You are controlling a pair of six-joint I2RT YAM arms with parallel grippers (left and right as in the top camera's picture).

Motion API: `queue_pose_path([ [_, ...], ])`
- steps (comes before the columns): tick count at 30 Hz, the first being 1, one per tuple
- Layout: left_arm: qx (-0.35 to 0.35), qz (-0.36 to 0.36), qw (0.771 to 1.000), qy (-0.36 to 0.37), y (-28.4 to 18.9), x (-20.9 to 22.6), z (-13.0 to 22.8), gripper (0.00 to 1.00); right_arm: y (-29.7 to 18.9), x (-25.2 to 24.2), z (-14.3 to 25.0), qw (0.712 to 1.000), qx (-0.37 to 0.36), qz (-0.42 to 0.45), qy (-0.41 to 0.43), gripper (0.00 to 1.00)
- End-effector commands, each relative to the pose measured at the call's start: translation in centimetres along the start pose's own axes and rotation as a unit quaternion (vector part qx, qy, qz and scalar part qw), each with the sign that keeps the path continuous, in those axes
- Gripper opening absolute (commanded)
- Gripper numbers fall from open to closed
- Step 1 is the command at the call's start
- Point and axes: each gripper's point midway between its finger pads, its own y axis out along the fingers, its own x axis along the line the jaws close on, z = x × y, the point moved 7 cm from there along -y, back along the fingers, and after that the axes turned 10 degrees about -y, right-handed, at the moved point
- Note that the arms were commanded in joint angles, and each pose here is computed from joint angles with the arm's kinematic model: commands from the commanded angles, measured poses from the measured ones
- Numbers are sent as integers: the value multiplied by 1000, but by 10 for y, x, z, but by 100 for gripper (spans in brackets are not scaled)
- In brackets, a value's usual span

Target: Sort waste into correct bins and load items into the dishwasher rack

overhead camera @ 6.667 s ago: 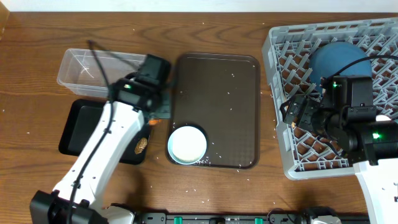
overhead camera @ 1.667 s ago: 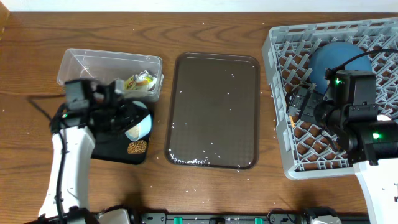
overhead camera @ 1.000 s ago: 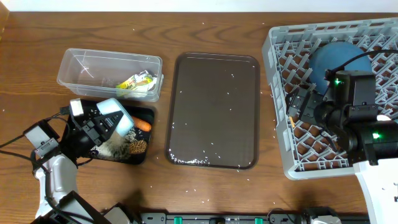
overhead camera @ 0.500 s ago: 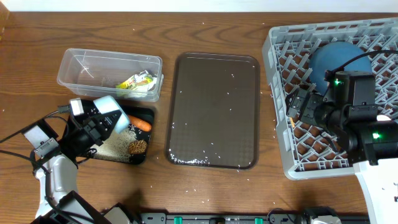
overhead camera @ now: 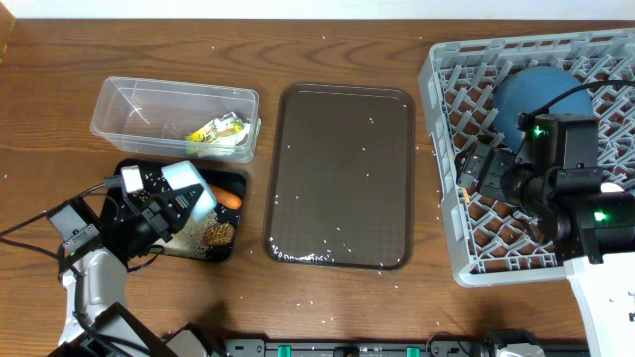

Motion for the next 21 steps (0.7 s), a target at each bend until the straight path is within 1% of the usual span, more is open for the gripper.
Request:
queue_pose_path([
  [1, 2, -2, 999, 32, 1, 3, 1, 6, -3, -4, -1, 1000, -6, 8, 2, 99],
  [3, 3, -26, 999, 23, 1, 8, 1, 6, -3, -4, 0, 1000, -2, 9, -3, 99],
  [4, 2, -20, 1000, 12, 1, 7, 1, 6, -3, -4, 1, 1000, 0, 9, -3, 99],
  [7, 5, -35, 999, 30, 2, 10, 2, 6, -3, -5, 3, 1000, 6, 11, -3, 99],
  [9, 2, -1, 999, 34, 1, 3, 1, 6, -3, -5, 3, 1000, 6, 11, -3, 99],
  [10, 4, -13, 999, 41, 2, 6, 2, 6, -3, -5, 3, 1000, 5, 11, -3, 99],
  [11, 5, -31, 999, 33, 2, 9, 2, 7, -3, -5, 2, 1000, 5, 11, -3, 99],
  [12, 4, -24, 1000, 6, 2, 8, 2, 6, -3, -5, 2, 1000, 4, 10, -3, 99],
  [13, 3, 2, 1000, -2, 2, 3, 2, 6, -3, -4, 2, 1000, 4, 10, -3, 99],
  [14, 3, 16, 1000, 10, 2, 0, 2, 7, -3, -4, 2, 1000, 4, 10, -3, 99],
  [15, 4, 0, 1000, 25, 2, 3, 2, 6, -3, -5, 2, 1000, 4, 10, -3, 99],
  [16, 4, -31, 999, 20, 1, 9, 1, 6, -2, -5, 2, 1000, 4, 10, -3, 99],
  [17, 0, -28, 1000, -2, 1, 9, 0, 6, -3, -4, 2, 1000, 3, 10, -3, 99],
  [18, -1, 0, 1000, -12, 0, 3, -1, 6, -3, -4, 1, 1000, 2, 10, -3, 99],
  [19, 1, 16, 1000, 1, 1, 0, 0, 6, -3, -4, 1, 1000, 1, 9, -3, 99],
  [20, 3, 7, 1000, 12, 2, 2, 1, 6, -3, -4, 1, 1000, 2, 9, -3, 99],
  [21, 5, -19, 1000, 4, 3, 7, 1, 6, -3, -4, 1, 1000, 2, 9, -3, 99],
])
